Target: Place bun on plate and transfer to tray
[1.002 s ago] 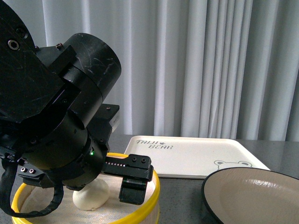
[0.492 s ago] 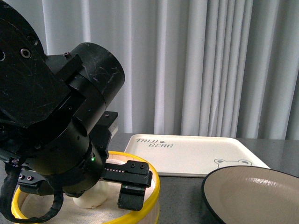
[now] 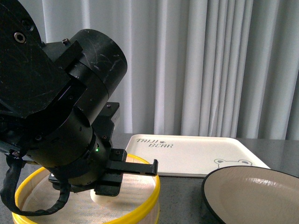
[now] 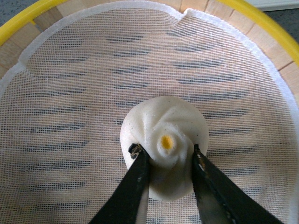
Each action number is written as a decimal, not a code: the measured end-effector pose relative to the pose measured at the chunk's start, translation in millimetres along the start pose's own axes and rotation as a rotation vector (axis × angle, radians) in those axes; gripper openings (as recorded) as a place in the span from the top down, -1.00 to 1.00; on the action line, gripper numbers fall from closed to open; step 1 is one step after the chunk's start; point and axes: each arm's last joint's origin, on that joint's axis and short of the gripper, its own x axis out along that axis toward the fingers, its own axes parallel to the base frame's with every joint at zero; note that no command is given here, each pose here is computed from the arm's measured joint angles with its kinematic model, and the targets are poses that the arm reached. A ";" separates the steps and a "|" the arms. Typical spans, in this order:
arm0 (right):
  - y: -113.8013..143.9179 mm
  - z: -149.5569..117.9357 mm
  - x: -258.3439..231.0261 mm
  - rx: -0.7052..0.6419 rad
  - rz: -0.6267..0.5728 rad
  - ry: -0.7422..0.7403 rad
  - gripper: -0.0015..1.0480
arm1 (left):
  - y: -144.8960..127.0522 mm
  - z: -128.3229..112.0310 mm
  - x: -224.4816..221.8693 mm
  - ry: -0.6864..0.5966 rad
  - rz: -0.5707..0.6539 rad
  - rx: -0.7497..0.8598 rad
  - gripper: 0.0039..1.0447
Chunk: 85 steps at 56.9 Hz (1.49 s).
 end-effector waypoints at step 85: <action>0.0 0.0 0.0 0.000 0.000 0.000 -0.83 | -179.5 25.1 5.1 -0.094 -0.488 0.479 0.93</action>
